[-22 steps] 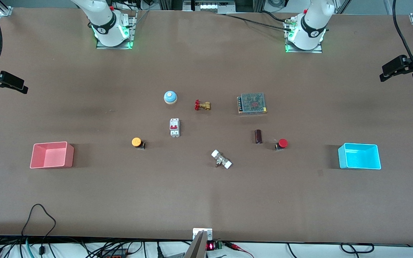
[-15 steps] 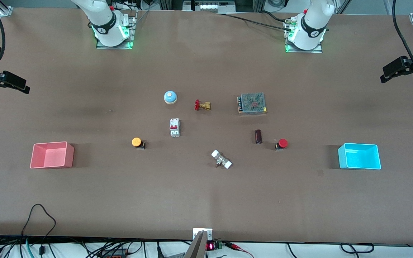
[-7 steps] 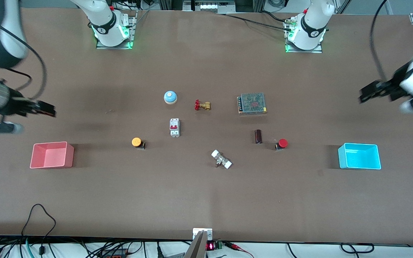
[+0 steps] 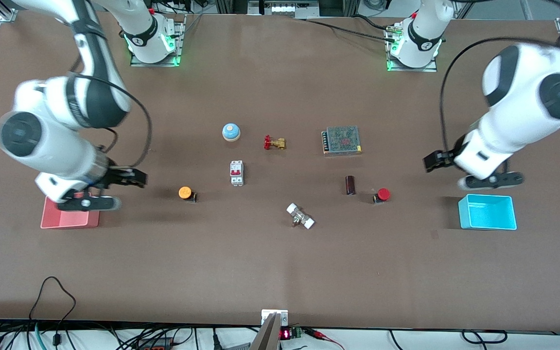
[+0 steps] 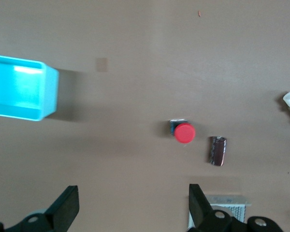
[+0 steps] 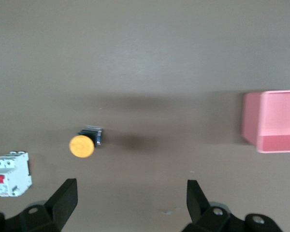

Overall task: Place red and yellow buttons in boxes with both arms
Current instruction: 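Reach the right gripper to the yellow button while the left gripper reaches red, then close the right gripper on the yellow button while the left gripper grips red, then move the right gripper over the pink box while the left gripper nears cyan, then release the red button into the cyan box while the right gripper lowers yellow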

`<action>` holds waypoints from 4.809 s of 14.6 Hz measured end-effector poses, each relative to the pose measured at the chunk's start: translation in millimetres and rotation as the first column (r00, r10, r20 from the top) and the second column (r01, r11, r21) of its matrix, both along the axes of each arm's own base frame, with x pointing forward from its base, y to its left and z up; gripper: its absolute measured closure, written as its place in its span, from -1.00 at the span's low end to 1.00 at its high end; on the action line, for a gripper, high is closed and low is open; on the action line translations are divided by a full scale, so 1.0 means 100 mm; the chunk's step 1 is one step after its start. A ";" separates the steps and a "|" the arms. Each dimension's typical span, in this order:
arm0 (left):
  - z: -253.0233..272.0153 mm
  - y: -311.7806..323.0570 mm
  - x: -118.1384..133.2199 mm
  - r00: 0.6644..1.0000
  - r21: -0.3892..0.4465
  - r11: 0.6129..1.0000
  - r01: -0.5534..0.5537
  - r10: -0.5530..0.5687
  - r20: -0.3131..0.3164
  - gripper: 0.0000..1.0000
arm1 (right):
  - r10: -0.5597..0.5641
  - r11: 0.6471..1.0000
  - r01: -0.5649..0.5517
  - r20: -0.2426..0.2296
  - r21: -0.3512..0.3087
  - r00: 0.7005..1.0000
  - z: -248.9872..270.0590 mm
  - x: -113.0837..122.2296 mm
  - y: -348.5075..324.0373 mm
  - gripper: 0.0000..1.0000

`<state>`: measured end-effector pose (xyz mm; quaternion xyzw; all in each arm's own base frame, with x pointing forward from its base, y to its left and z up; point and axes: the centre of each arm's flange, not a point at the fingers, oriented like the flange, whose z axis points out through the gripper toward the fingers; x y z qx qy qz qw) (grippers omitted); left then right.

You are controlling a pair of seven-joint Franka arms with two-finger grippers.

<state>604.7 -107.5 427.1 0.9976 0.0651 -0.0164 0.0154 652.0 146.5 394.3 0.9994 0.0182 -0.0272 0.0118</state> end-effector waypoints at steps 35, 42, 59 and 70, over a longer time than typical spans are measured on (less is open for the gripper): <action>-2.14 -0.65 -0.02 0.996 -0.048 0.999 -0.020 0.024 0.086 0.20 | 0.034 0.999 -0.033 -0.135 0.013 0.990 -1.79 -0.07 0.71 0.21; -1.64 -0.16 0.37 0.997 -0.013 0.999 -0.032 0.033 0.067 0.30 | 0.002 1.000 -0.001 -0.030 0.025 1.000 -1.33 0.26 0.50 0.29; -1.71 2.69 0.44 0.960 0.062 0.977 0.206 -0.214 0.178 0.30 | 0.234 0.968 -0.244 -0.134 -0.064 0.963 -0.73 0.37 -2.22 0.28; -2.10 2.63 0.37 0.957 0.053 0.974 0.218 -0.224 0.184 0.24 | 0.202 0.973 -0.219 -0.184 -0.077 0.962 -1.31 0.36 -2.77 0.27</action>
